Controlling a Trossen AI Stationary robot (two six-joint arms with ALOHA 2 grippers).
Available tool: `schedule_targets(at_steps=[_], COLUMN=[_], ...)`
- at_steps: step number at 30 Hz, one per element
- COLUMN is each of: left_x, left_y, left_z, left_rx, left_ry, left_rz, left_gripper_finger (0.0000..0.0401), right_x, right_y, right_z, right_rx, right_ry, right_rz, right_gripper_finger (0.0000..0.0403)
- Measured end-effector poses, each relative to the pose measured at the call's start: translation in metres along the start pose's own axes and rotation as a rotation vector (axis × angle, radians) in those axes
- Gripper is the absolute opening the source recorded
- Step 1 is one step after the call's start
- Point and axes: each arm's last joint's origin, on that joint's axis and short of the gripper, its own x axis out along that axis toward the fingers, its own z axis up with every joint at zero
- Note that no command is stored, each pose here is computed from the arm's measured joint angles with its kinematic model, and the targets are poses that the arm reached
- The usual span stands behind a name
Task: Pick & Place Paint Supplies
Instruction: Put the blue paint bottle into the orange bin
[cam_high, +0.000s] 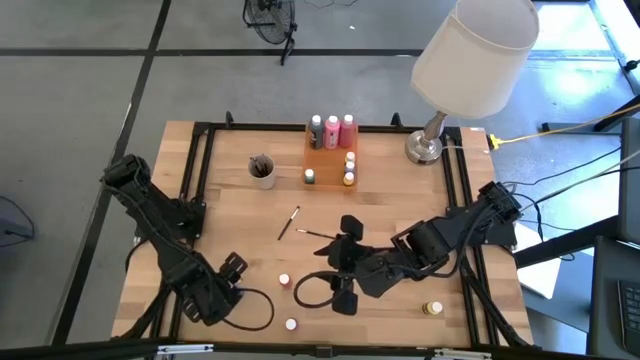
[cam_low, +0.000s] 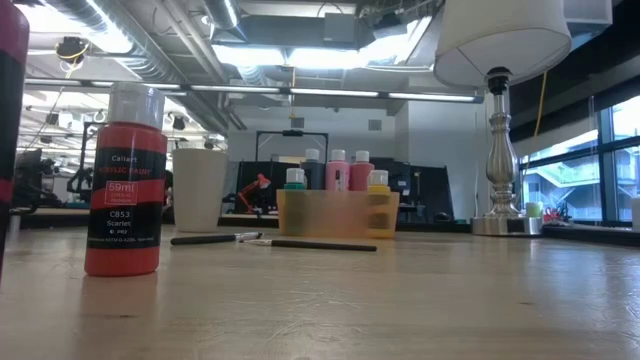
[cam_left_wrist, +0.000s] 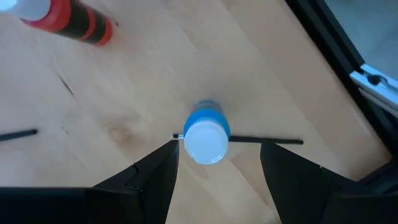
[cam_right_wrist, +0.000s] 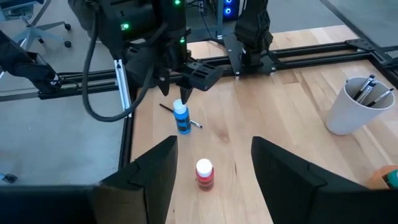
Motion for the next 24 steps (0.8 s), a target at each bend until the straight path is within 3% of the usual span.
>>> schedule_targets(at_steps=[24], left_x=[0.005], left_y=[-0.0002], left_z=[-0.0008], left_rx=[0.001], left_ry=[0.014], left_rz=[0.004], left_gripper_finger=[0.0223], right_x=[0.0076], right_y=[-0.0016], right_z=[-0.0008], right_rx=[0.002], right_ry=[0.007], right_rz=[-0.011], right_gripper_finger=[0.0208])
